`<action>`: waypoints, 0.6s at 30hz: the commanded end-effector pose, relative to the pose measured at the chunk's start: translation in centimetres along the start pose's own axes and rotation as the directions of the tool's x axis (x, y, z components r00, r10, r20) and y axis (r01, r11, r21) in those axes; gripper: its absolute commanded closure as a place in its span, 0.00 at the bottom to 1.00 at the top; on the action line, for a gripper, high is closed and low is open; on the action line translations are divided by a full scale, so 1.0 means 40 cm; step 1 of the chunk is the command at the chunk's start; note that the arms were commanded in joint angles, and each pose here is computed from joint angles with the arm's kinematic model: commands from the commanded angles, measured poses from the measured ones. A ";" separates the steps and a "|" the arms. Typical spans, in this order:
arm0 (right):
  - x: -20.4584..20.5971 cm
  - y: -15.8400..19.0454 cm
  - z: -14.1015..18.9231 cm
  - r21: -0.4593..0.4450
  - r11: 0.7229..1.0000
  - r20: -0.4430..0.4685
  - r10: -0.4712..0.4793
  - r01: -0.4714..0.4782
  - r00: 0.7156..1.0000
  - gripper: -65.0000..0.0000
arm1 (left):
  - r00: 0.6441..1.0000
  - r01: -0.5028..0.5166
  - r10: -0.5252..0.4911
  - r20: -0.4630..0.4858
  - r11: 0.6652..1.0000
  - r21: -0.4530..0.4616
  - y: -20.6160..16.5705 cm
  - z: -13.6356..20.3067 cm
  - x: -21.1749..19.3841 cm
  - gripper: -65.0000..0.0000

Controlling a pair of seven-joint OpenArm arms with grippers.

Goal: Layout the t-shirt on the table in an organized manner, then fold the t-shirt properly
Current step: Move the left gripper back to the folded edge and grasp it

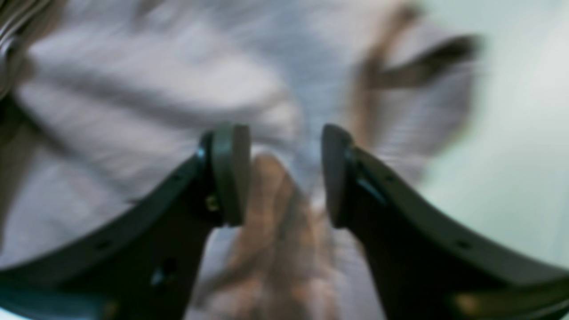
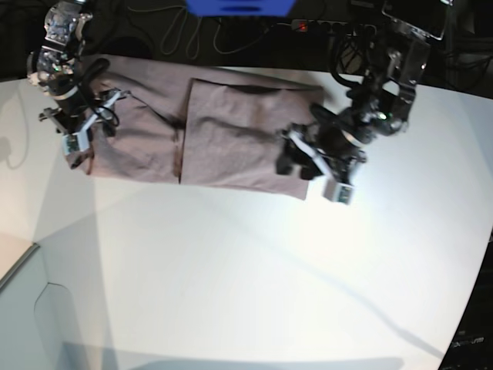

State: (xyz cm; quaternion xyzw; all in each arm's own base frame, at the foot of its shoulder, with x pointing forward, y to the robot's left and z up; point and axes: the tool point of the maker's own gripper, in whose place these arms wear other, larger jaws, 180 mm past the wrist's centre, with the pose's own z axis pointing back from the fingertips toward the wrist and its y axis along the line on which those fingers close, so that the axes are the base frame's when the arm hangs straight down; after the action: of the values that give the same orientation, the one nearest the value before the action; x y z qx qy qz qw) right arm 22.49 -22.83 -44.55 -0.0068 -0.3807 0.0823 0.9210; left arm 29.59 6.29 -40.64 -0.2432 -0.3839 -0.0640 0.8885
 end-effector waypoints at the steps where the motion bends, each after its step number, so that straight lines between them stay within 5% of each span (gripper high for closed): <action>1: 0.054 -0.011 0.008 -0.005 1.000 0.066 0.019 -0.019 0.998 0.51 | 0.999 -0.026 0.026 0.040 1.000 -0.001 0.013 0.005 0.028 0.52; 6: 0.085 -0.024 0.020 -0.024 0.999 0.095 0.043 -0.041 0.995 0.39 | 0.992 -0.124 0.120 0.047 0.987 0.100 0.131 0.017 0.015 0.44; 18: 0.020 -0.126 0.021 -0.114 0.990 0.058 -0.077 0.083 0.995 0.38 | 0.981 -0.193 0.194 0.006 0.971 0.138 0.169 -0.032 -0.026 0.44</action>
State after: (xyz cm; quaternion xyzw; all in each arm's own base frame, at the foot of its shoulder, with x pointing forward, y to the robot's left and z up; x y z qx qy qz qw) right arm 22.62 -27.48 -43.93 -0.0430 -0.3915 0.0191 0.9190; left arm 30.59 11.16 -45.85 -0.2176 -0.3397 0.0523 0.9135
